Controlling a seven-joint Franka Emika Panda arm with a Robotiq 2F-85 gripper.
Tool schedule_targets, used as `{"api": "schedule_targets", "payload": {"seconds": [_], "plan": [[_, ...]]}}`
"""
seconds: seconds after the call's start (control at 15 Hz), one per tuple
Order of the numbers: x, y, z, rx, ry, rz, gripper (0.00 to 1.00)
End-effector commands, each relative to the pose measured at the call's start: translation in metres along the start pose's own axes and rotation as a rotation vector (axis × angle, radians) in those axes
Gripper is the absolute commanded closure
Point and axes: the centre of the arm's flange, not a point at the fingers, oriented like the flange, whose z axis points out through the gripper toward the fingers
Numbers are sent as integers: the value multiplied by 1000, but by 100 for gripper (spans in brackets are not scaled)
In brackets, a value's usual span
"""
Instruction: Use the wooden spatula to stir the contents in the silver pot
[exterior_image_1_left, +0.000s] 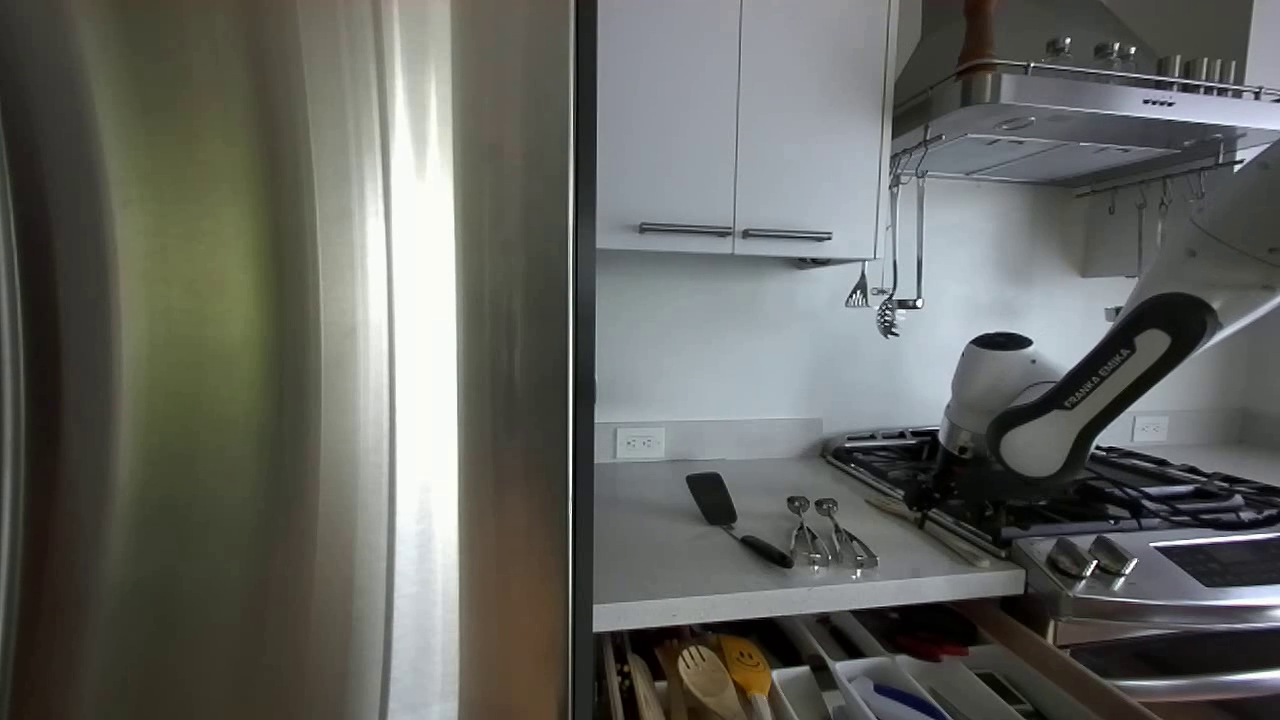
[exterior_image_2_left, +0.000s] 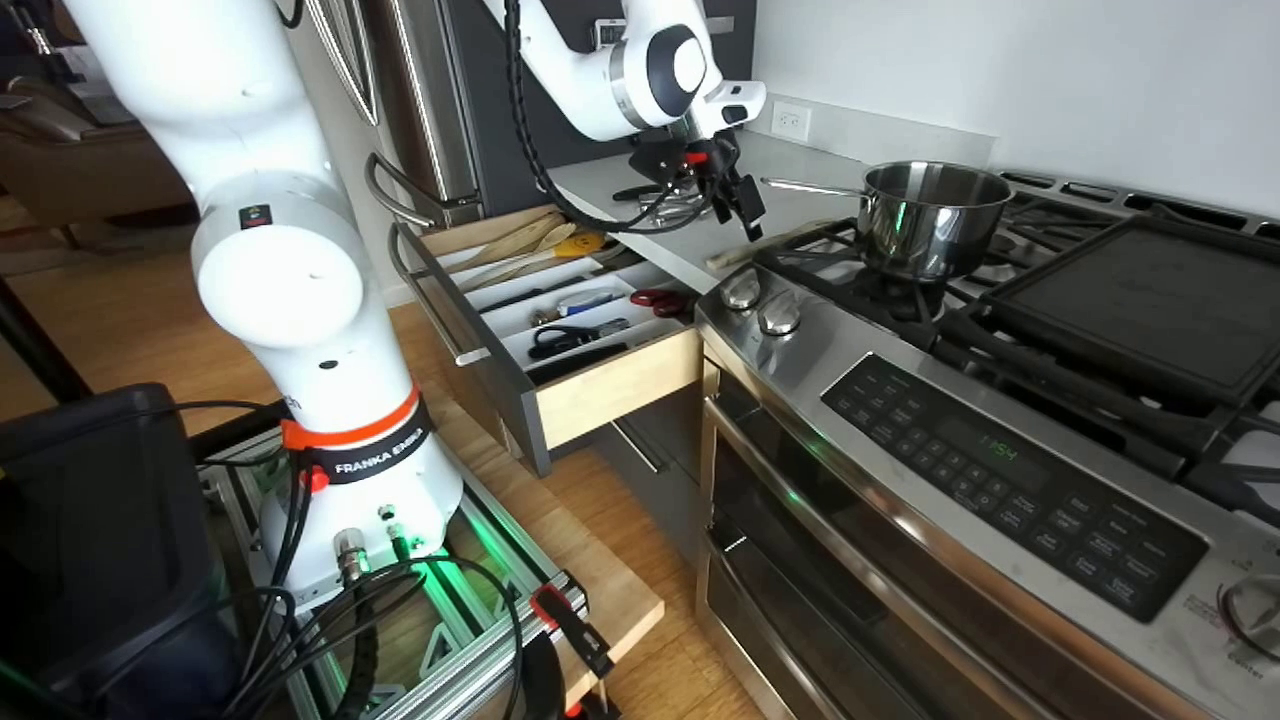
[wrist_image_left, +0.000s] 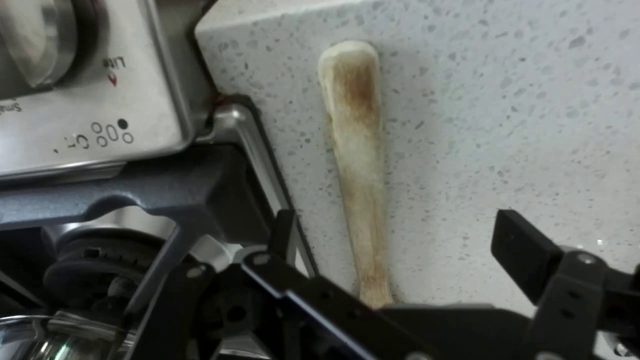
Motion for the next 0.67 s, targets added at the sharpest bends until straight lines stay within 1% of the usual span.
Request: {"api": "schedule_targets", "payload": {"seconds": [0.0,0.4,0.47,0.53,0.6], "plan": [[11,-9,24,-15,14,25,0],[18,-13,45,-31,5,38,0],[19,-13,48,-23,2,39,0],[20,-14,50,-21,-1,42,25],[21,-14,52,-19,-3,43,27]]}}
